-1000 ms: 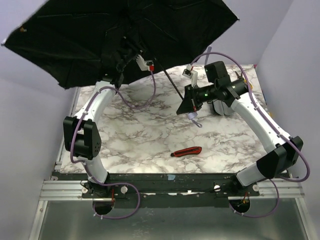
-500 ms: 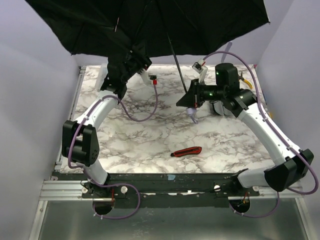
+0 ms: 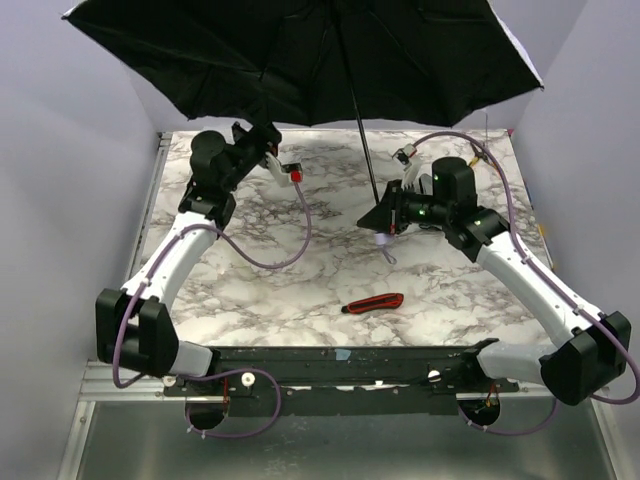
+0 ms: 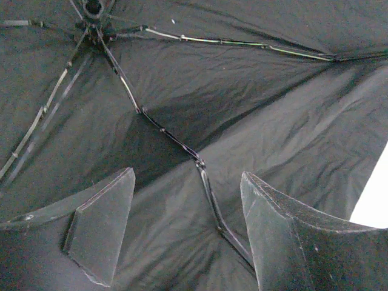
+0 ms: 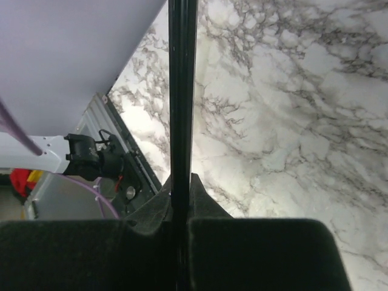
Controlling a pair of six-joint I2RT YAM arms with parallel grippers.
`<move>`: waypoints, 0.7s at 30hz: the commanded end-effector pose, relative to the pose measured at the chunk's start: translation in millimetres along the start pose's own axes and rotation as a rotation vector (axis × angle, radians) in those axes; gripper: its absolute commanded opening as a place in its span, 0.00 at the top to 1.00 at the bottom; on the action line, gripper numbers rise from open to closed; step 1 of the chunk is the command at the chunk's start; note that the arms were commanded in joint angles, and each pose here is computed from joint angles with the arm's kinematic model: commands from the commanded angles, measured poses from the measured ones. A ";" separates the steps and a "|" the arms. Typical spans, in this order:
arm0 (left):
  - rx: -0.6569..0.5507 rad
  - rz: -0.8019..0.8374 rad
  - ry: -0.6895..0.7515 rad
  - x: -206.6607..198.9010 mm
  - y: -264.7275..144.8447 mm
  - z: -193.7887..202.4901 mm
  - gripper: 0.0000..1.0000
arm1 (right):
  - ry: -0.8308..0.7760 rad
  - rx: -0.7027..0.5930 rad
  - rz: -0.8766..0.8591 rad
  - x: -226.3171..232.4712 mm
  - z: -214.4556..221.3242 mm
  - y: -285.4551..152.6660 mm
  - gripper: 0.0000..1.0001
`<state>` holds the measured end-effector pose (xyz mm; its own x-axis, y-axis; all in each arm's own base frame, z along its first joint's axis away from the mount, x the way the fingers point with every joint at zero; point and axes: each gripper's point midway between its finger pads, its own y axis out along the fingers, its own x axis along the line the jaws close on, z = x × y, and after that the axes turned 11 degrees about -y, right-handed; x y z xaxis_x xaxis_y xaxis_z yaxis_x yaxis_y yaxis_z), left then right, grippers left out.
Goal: Open the umbrella
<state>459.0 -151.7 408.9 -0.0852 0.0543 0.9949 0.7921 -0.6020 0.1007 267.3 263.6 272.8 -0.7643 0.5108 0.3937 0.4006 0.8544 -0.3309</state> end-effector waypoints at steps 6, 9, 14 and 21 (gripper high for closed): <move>0.089 0.131 -0.583 -45.7 -68.5 -2.4 0.26 | -0.123 -0.205 -0.215 41.4 -50.1 -8.5 1.00; 0.068 0.207 -0.733 -60.7 -92.8 -19.3 0.25 | -0.107 -0.185 -0.253 44.1 -40.9 -9.0 1.00; 0.023 0.337 -0.940 -83.2 -120.7 -55.6 0.25 | -0.066 -0.148 -0.327 45.4 -23.0 -2.0 0.99; -0.147 0.442 -1.478 -45.2 -117.4 -127.1 0.32 | -0.092 -0.171 -0.362 45.7 -27.7 2.4 0.99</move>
<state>328.9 -139.8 331.2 0.6869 0.5492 0.4760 0.6778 -0.7205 -0.1468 244.1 287.0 277.4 -0.8015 0.2625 0.5373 0.2027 0.9646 -0.1689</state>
